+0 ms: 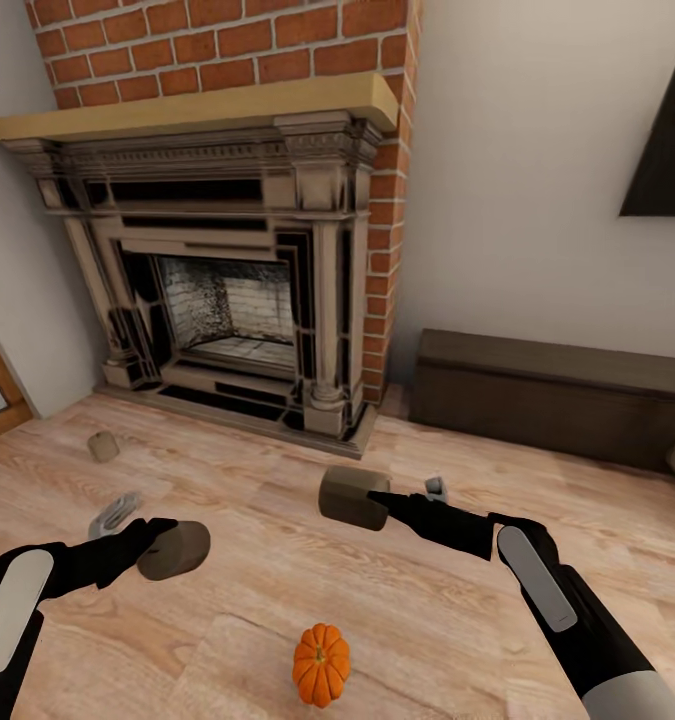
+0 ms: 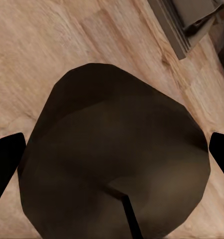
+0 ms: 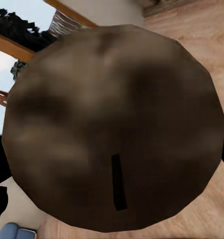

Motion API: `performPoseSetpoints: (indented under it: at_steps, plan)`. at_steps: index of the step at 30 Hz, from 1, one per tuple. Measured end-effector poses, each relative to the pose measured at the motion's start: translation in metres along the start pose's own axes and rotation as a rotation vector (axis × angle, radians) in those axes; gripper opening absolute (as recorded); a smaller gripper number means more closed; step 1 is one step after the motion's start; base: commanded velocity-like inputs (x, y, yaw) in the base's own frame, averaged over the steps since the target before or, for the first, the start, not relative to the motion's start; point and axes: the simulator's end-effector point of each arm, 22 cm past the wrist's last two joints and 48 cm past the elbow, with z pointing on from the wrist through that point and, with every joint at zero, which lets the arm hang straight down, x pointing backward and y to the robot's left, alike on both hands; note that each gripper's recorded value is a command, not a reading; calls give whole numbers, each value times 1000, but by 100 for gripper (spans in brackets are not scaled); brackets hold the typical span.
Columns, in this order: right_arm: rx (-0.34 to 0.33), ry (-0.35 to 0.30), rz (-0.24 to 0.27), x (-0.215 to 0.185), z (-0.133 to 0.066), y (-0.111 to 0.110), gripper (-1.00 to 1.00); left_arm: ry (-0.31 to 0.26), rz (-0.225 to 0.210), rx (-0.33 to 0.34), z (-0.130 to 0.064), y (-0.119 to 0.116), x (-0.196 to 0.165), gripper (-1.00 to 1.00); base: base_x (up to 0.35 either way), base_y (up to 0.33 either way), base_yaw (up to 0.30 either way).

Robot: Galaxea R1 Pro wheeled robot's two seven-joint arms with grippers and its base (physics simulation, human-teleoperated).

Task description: Place each of the two pumpkins and all three candles from the living room inside a cabinet in the living room (use any cabinet), then make sure every cabinet is closed, and position the cauldron so it is next to a table in the living room.

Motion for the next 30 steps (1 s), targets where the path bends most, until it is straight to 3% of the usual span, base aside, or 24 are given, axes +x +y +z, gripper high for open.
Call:
performPoseSetpoints:
  at_steps: [6, 22, 30]
  plan:
    - [0, -1, -3, 0, 0, 1, -100, -2, -1, 4, -1, -1, -1, -100, 0, -317, -220]
    - [-2, -1, -2, -1, 0, 2, -100, -1, -3, 1, -1, 0, 0, -100, 0, -319, -28]
    - [-1, -1, -1, 0, 0, 1, -100, 1, -5, 1, 0, 1, 0, -100, 0, -319, -234]
